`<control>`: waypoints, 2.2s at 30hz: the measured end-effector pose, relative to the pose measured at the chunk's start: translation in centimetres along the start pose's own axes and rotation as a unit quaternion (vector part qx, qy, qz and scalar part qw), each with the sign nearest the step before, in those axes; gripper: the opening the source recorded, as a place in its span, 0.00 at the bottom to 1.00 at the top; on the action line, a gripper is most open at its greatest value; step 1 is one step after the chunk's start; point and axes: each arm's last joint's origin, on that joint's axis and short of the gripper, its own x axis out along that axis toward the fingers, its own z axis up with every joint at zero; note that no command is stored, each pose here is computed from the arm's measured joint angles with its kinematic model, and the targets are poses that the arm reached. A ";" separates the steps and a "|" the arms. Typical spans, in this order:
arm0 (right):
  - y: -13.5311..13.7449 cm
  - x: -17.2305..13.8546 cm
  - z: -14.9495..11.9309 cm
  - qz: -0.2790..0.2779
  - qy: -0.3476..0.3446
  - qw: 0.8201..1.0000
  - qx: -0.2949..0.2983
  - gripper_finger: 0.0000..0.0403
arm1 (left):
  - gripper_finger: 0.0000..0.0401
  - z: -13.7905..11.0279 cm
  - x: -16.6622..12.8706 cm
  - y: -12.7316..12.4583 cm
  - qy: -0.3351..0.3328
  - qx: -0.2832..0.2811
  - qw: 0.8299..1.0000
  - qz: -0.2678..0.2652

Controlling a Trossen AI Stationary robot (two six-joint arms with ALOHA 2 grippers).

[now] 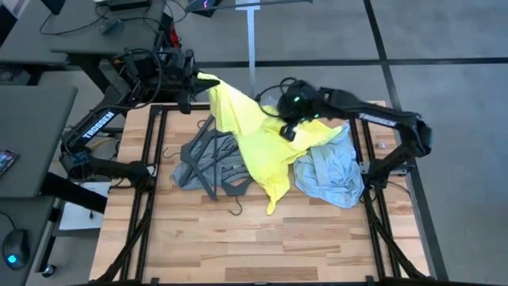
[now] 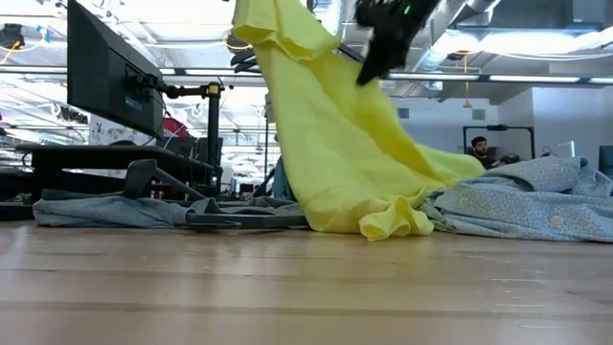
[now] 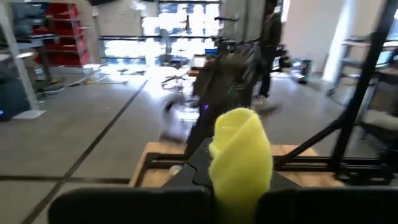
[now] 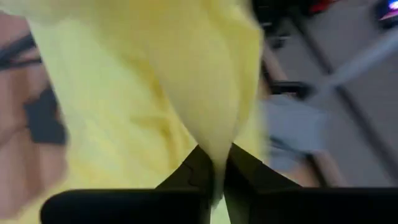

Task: Hang clothes
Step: Hang the yellow shirt on the bottom black hanger

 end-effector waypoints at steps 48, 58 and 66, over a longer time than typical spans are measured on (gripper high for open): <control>-7.1 -15.5 -4.3 0.024 -0.053 0.997 0.040 0.00 | 0.00 0.9 6.2 -5.0 0.116 -0.083 0.987 -0.071; -3.3 -22.4 -5.4 0.378 -0.210 0.899 0.070 0.00 | 0.00 7.8 0.1 -11.6 -0.066 -0.191 0.954 -0.223; -4.5 -19.3 -5.3 0.336 -0.192 0.917 0.096 0.00 | 0.00 6.4 1.9 -8.1 -0.061 -0.156 0.981 -0.098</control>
